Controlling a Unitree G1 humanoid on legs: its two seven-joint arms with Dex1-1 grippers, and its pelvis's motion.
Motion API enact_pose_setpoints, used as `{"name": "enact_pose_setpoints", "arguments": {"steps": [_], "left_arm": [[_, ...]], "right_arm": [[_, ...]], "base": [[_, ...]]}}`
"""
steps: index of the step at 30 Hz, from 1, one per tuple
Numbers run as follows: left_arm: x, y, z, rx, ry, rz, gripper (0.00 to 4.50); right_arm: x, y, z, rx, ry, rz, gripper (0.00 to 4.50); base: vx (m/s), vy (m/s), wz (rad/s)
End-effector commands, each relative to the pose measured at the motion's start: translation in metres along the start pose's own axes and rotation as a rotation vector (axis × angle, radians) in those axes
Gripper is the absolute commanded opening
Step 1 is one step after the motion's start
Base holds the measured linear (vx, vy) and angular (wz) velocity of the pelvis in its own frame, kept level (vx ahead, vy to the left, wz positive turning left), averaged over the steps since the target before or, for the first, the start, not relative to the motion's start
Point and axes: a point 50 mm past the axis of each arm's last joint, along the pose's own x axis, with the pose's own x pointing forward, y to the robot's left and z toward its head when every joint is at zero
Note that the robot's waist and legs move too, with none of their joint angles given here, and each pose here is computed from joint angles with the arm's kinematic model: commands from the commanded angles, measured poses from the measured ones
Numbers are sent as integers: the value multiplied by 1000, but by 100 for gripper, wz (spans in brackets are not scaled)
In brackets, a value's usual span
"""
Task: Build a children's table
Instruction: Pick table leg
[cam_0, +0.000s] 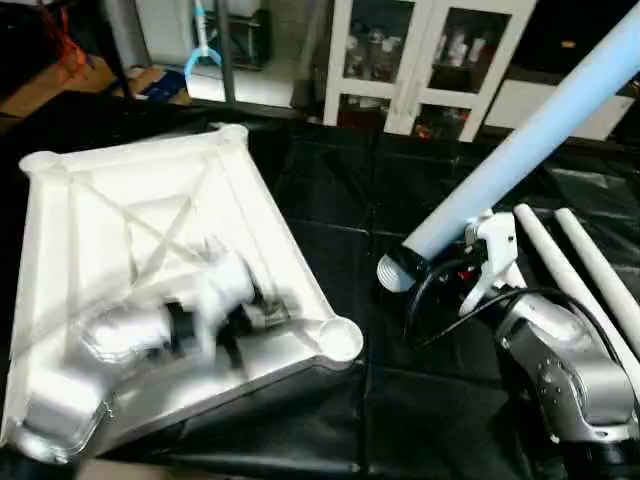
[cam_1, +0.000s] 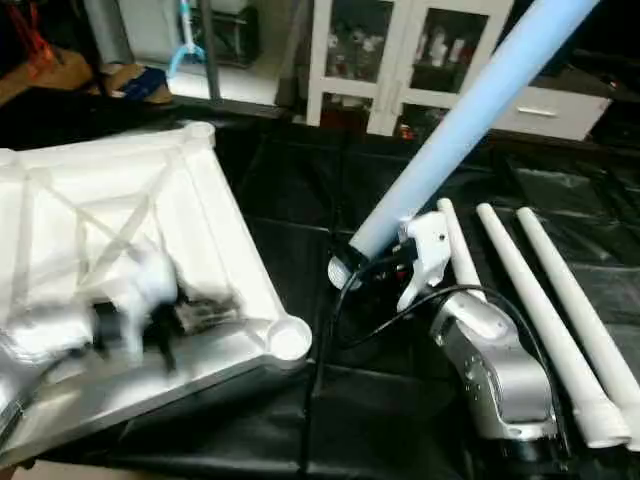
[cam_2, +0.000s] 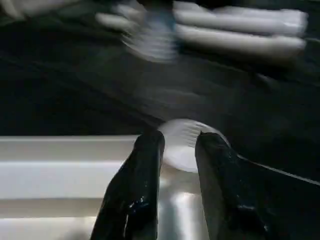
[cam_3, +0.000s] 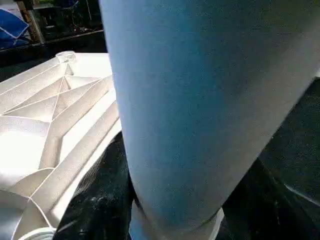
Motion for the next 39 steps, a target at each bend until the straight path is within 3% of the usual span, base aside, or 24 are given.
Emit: {"name": "enact_pose_setpoints", "arguments": {"steps": [1,4,6,14,18,24,26,29,32,34,35,39], "left_arm": [[0,-2,2,20,16,3,146],[0,-14,-2,-28,36,-40,156],[-1,-14,-6,5,89,-22,192],[-7,-16,-24,35,255,1,245],[-6,-17,-27,38,281,1,245],[-4,-12,-40,85,347,56,245],[-3,-5,-43,122,358,120,219],[-2,-4,-44,118,362,123,199],[-4,-9,-49,111,398,104,171],[-5,-12,-52,94,409,91,160],[-4,-13,-52,94,415,86,133],[-3,-18,-57,80,437,74,120]], "right_arm": [[0,-1,5,2,-9,7,186],[0,-2,6,0,-9,12,186],[1,-2,6,0,-7,16,186],[3,2,4,12,-3,39,186],[4,2,3,25,-4,42,186],[5,7,1,143,8,101,186],[5,7,1,213,7,133,186],[3,5,1,259,13,154,186],[-1,-1,0,364,23,185,186],[-1,-3,-1,371,35,190,186],[-2,-4,-1,370,39,190,186],[0,-5,-1,364,54,186,186]], "base": [[0,0,0],[0,0,0],[0,0,0],[0,0,0],[0,0,0],[0,0,0],[0,0,0],[0,0,0],[0,0,0],[0,0,0],[0,0,0],[0,0,0]]}}
